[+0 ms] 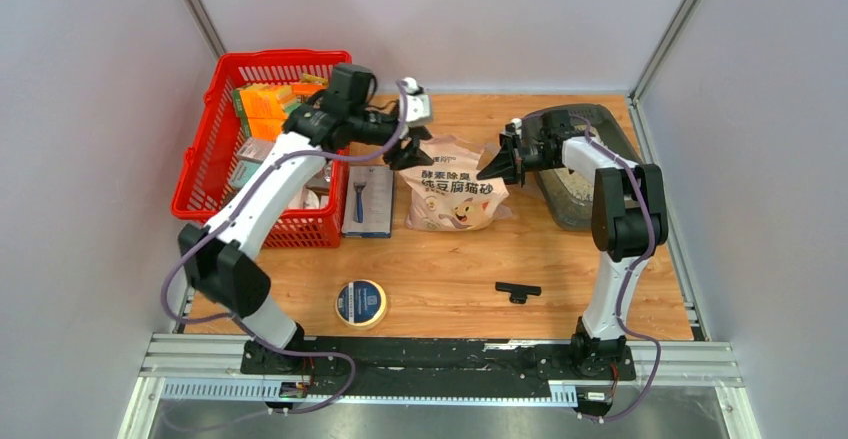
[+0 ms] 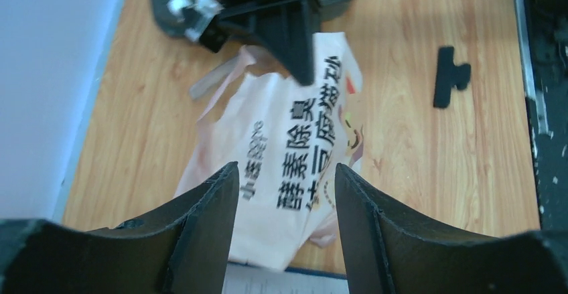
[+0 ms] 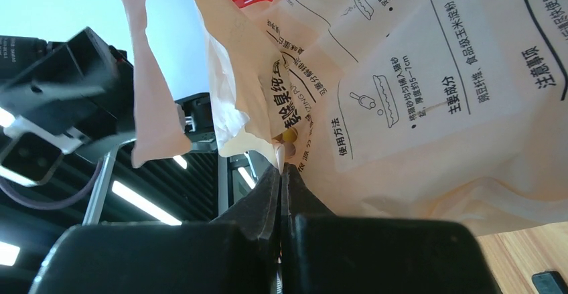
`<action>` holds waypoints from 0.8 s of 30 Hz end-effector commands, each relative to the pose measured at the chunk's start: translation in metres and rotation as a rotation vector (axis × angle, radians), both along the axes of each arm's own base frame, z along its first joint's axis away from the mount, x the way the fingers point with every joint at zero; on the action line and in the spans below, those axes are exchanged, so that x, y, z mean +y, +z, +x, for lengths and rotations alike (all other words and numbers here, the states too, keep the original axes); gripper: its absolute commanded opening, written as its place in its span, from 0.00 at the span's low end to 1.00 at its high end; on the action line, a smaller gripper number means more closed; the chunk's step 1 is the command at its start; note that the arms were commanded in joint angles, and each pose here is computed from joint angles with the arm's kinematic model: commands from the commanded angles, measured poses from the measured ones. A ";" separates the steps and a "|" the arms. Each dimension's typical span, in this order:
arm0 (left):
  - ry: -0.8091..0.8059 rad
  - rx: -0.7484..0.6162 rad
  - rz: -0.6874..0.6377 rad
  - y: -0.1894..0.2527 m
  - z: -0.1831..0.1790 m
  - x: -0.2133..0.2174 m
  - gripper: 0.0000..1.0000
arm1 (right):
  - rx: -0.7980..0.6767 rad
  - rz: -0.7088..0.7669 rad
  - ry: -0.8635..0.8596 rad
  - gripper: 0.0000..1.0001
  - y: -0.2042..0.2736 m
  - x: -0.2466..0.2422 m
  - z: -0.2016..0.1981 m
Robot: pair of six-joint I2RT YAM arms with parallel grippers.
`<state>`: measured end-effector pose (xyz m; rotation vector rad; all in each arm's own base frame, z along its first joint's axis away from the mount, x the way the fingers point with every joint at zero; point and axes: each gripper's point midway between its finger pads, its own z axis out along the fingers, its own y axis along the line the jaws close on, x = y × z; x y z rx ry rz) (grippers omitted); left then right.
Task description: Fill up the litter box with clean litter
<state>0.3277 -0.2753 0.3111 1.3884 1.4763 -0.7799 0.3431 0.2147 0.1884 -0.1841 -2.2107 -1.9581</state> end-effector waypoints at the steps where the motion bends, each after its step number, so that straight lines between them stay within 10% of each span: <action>1: -0.298 -0.083 0.156 -0.055 -0.017 -0.024 0.63 | 0.026 0.047 0.036 0.00 0.019 0.006 -0.001; 18: -0.321 -0.330 0.331 -0.134 0.002 -0.054 0.72 | 0.064 0.051 0.037 0.00 0.011 0.006 -0.010; 24: -0.305 -0.307 0.400 -0.145 0.006 -0.045 0.54 | 0.075 0.045 0.031 0.00 0.012 0.006 -0.008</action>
